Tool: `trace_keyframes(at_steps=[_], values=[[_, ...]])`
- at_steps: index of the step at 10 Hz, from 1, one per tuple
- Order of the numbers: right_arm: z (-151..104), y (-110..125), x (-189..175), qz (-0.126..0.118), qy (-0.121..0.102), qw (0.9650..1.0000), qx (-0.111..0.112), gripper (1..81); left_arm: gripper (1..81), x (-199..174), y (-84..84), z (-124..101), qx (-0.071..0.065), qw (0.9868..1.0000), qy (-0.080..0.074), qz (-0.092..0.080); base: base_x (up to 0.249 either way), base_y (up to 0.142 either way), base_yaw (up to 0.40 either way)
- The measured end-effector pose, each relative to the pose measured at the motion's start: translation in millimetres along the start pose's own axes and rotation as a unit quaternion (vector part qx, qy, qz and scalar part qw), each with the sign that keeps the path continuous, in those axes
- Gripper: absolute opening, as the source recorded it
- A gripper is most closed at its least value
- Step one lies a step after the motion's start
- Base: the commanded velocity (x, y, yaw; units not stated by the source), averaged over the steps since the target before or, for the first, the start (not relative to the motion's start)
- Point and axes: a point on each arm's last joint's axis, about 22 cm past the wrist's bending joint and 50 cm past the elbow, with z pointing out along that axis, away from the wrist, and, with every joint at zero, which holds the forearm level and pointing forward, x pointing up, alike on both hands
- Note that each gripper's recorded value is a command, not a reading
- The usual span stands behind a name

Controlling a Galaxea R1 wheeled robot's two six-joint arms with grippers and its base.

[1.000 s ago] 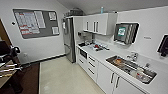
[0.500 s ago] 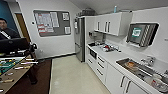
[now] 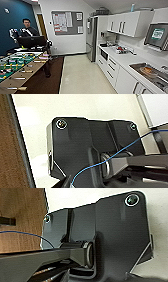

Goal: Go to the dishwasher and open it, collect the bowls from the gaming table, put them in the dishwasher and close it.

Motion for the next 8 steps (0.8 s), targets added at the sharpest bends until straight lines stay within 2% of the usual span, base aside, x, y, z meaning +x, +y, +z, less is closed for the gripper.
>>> trace_keyframes(at_steps=[1, 3, 4, 8], values=[[-0.1, 1.8, 1.5, -0.001, 0.001, 1.0, -0.002, 81.1, 81.1, 1.2, 4.5, -0.1, -0.005, 1.0, 0.002, -0.001, 0.0, 0.0, 0.334], [14.2, -34.3, 4.9, -0.004, 0.006, 0.9997, 0.024, 81.1, 81.1, 0.9, 14.4, 3.7, -0.013, 0.9999, 0.002, -0.003, 0.0, 0.0, 0.334], [17.2, -43.2, 5.9, -0.007, 0.007, 0.9995, 0.031, 81.1, 81.1, 0.9, 16.6, 4.7, -0.014, 0.9999, 0.003, -0.003, 0.0, 0.0, 0.334], [16.9, -40.3, 4.4, -0.008, 0.006, 0.9996, 0.028, 81.1, 81.1, -0.5, 13.3, 3.2, -0.012, 0.9999, 0.002, -0.003, 0.0, 0.0, 0.334]])
